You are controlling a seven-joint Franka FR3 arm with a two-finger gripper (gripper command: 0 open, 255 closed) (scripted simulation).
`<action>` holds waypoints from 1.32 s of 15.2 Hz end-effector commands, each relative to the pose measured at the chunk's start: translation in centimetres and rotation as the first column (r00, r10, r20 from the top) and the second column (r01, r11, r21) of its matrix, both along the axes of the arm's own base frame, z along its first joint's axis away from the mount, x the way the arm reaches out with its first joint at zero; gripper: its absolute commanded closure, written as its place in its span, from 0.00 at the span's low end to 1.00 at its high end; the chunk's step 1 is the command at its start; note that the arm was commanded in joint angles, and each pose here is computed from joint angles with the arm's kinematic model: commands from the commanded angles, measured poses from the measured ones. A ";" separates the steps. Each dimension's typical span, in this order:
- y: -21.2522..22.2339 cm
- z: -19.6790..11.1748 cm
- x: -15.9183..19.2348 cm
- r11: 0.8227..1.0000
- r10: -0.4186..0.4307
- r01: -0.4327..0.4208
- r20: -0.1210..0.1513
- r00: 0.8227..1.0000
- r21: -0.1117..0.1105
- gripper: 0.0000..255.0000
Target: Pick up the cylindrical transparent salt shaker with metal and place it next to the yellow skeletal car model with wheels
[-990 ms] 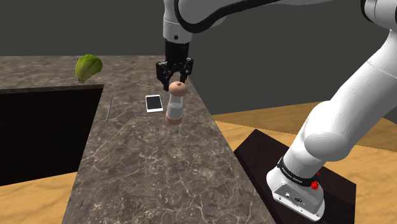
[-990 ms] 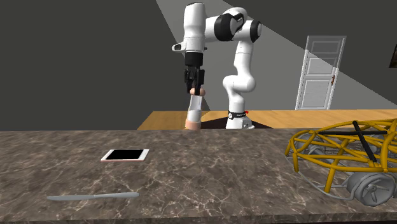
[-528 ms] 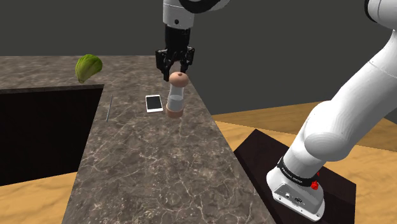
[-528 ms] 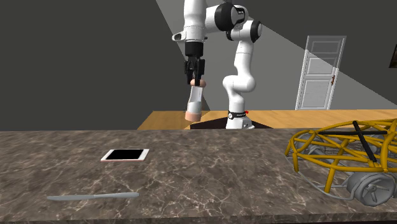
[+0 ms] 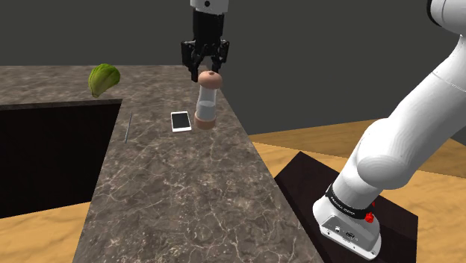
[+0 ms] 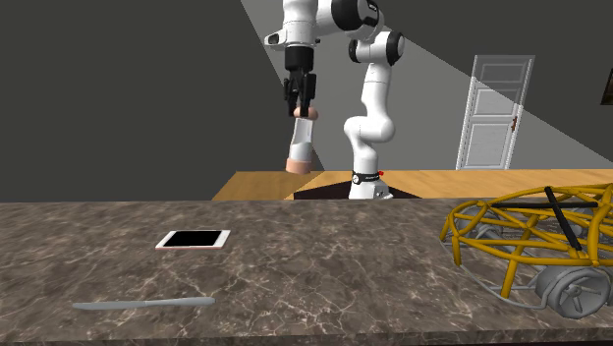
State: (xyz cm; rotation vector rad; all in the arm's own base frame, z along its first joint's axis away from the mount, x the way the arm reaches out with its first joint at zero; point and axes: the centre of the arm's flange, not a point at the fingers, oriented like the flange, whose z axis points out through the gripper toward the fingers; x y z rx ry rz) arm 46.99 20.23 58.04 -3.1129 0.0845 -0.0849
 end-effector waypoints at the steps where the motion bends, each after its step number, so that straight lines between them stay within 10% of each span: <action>1: 0.1 1.1 -0.1 1.000 0.000 0.000 0.000 1.000 0.000 1.00; 20: 1.0 8.8 -2.6 1.000 0.000 0.000 0.000 1.000 0.000 1.00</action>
